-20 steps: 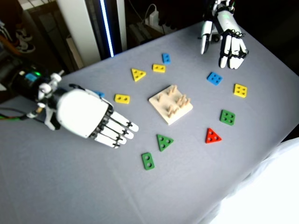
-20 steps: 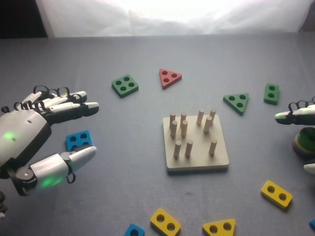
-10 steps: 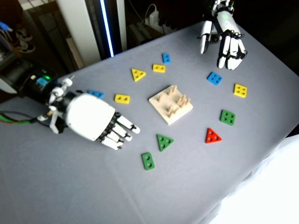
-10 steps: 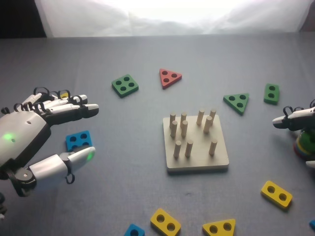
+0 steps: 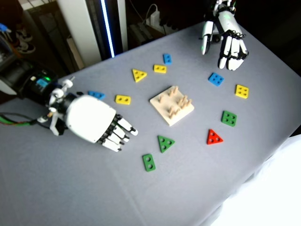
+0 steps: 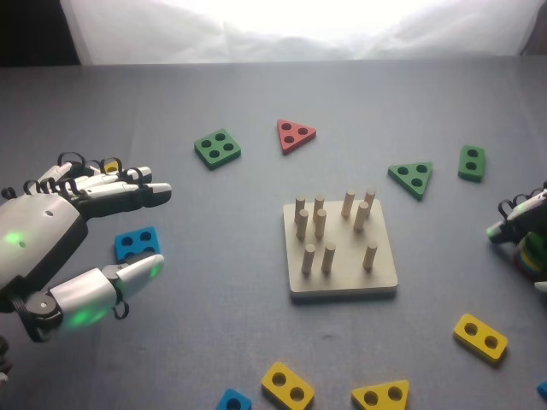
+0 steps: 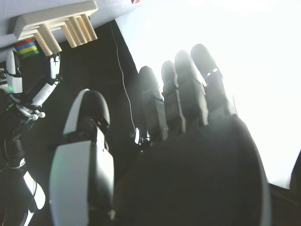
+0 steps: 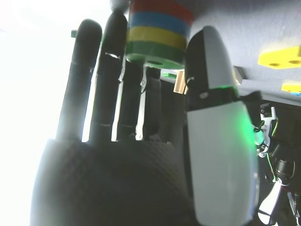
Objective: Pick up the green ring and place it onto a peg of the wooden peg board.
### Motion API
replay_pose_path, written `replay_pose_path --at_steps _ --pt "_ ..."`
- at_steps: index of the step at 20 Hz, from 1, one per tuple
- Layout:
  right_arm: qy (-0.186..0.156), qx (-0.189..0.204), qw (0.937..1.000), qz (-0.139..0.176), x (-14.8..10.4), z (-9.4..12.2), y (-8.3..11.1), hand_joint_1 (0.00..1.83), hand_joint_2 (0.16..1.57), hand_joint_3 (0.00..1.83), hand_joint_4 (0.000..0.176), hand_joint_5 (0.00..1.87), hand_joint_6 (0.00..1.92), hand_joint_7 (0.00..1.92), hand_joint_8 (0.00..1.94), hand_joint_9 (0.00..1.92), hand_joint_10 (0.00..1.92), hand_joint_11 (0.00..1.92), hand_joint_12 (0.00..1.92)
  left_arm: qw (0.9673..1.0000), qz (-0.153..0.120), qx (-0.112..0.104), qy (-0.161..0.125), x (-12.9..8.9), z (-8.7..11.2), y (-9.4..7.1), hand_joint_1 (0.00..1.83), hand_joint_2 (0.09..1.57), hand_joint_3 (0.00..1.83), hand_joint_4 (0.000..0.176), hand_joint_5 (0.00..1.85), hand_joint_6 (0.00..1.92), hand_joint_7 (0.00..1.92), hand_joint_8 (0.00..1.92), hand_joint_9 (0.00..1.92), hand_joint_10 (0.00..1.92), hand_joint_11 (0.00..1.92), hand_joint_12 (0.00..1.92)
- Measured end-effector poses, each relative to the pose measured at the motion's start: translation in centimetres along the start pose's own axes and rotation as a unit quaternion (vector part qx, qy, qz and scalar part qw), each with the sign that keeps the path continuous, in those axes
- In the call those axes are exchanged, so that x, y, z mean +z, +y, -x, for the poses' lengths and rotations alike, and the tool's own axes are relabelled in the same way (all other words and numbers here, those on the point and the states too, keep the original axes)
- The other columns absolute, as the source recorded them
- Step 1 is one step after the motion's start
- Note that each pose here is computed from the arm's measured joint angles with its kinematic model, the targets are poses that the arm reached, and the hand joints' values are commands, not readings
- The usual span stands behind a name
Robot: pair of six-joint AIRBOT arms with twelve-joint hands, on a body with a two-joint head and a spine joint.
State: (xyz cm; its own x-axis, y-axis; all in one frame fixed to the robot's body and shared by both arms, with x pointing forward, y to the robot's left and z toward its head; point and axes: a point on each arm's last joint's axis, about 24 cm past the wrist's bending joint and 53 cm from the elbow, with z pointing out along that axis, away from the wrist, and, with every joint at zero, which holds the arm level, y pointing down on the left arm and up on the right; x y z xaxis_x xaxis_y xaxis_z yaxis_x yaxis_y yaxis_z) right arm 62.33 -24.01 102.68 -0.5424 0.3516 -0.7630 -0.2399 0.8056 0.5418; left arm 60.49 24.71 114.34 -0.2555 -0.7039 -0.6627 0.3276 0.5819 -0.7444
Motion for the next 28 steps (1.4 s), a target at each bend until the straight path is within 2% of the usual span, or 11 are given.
replay_pose_path --at_steps 6,7,9,12,14,16,17,18,21,23,28 --pt "0.001 -0.001 1.0000 -0.001 0.0 0.0 -0.1 1.26 1.12 0.00 0.000 1.20 0.41 0.82 1.41 0.87 1.25 0.75 1.55 1.0000 0.002 0.000 0.001 -0.1 -0.1 0.1 0.67 1.26 0.00 0.000 0.60 0.00 0.42 0.00 0.37 0.00 0.00 1.00" --pt "0.001 -0.001 1.0000 -0.001 0.0 0.0 0.0 1.35 1.13 0.00 0.000 1.23 0.28 0.82 1.30 0.88 1.39 0.79 1.49 1.0000 0.002 0.000 0.002 -0.1 -0.1 0.1 0.66 1.27 0.00 0.000 0.59 0.00 0.42 0.00 0.37 0.00 0.00 0.98" --pt "0.000 -0.005 1.0000 0.008 0.3 0.2 0.7 1.37 1.15 0.00 0.000 1.09 0.55 0.76 1.31 0.85 1.38 0.81 1.36 1.0000 0.002 -0.001 0.001 -0.1 0.0 0.2 0.67 1.26 0.00 0.000 0.60 0.00 0.42 0.00 0.36 0.00 0.00 0.96" --pt "0.001 -0.025 0.9983 0.053 1.0 0.5 3.8 1.36 1.16 0.00 0.000 1.04 0.66 0.72 1.32 0.84 1.44 0.85 1.44 1.0000 0.002 -0.001 0.001 -0.1 -0.1 0.1 0.68 1.26 0.00 0.000 0.59 0.00 0.41 0.00 0.36 0.00 0.00 0.94" --pt "-0.002 -0.031 0.9960 0.084 1.2 0.8 5.7 1.37 1.13 0.00 0.000 1.06 0.70 0.78 1.17 0.91 1.34 0.90 1.30 1.0000 0.002 0.000 0.001 -0.2 -0.1 0.2 0.71 1.26 0.00 0.000 0.59 0.00 0.42 0.00 0.36 0.00 0.00 0.95" --pt "0.000 -0.036 0.9935 0.108 1.5 1.1 7.3 1.48 1.11 0.00 0.000 1.10 0.63 0.82 1.08 0.94 1.13 0.77 1.57 1.0000 0.004 0.000 0.001 -0.2 0.0 0.3 0.71 1.26 0.00 0.000 0.58 0.00 0.42 0.00 0.37 0.00 0.00 0.97" --pt "0.001 -0.041 0.9916 0.123 1.7 1.2 8.4 1.39 1.12 0.00 0.000 1.09 0.70 0.81 1.14 0.91 1.23 0.79 1.27 1.0000 0.003 0.000 0.001 -0.2 0.0 0.2 0.72 1.26 0.00 0.000 0.58 0.00 0.42 0.00 0.37 0.01 0.00 0.99" --pt "-0.002 -0.045 0.9893 0.139 1.9 1.3 9.5 1.37 1.13 0.00 0.000 1.07 0.70 0.77 1.22 0.90 1.29 0.84 1.20 1.0000 0.001 0.000 0.001 -0.2 0.0 0.1 0.71 1.26 0.00 0.000 0.58 0.00 0.42 0.00 0.37 0.00 0.00 0.97" --pt "0.008 -0.057 0.9801 0.190 2.5 0.5 13.0 1.34 1.18 0.00 0.000 0.99 0.84 0.66 1.37 0.85 1.46 0.97 1.35 1.0000 0.002 0.000 0.001 -0.2 0.0 0.2 0.74 1.25 0.00 0.000 0.59 0.00 0.42 0.00 0.37 0.00 0.00 0.95" --pt "0.019 -0.059 0.9734 0.221 2.9 -0.2 14.9 1.25 1.14 0.00 0.000 1.10 0.74 0.78 1.38 0.99 1.32 0.98 1.49 1.0000 0.002 0.000 0.000 -0.2 0.0 0.2 0.72 1.25 0.00 0.000 0.59 0.00 0.41 0.00 0.36 0.00 0.00 0.95" --pt "0.030 -0.072 0.9683 0.237 3.5 -0.7 16.1 1.25 1.16 0.00 0.000 1.06 0.86 0.74 1.41 1.00 1.42 1.03 1.54 1.0000 0.002 0.000 0.000 -0.2 0.0 0.2 0.71 1.25 0.00 0.000 0.60 0.00 0.41 0.00 0.36 0.00 0.00 0.95"
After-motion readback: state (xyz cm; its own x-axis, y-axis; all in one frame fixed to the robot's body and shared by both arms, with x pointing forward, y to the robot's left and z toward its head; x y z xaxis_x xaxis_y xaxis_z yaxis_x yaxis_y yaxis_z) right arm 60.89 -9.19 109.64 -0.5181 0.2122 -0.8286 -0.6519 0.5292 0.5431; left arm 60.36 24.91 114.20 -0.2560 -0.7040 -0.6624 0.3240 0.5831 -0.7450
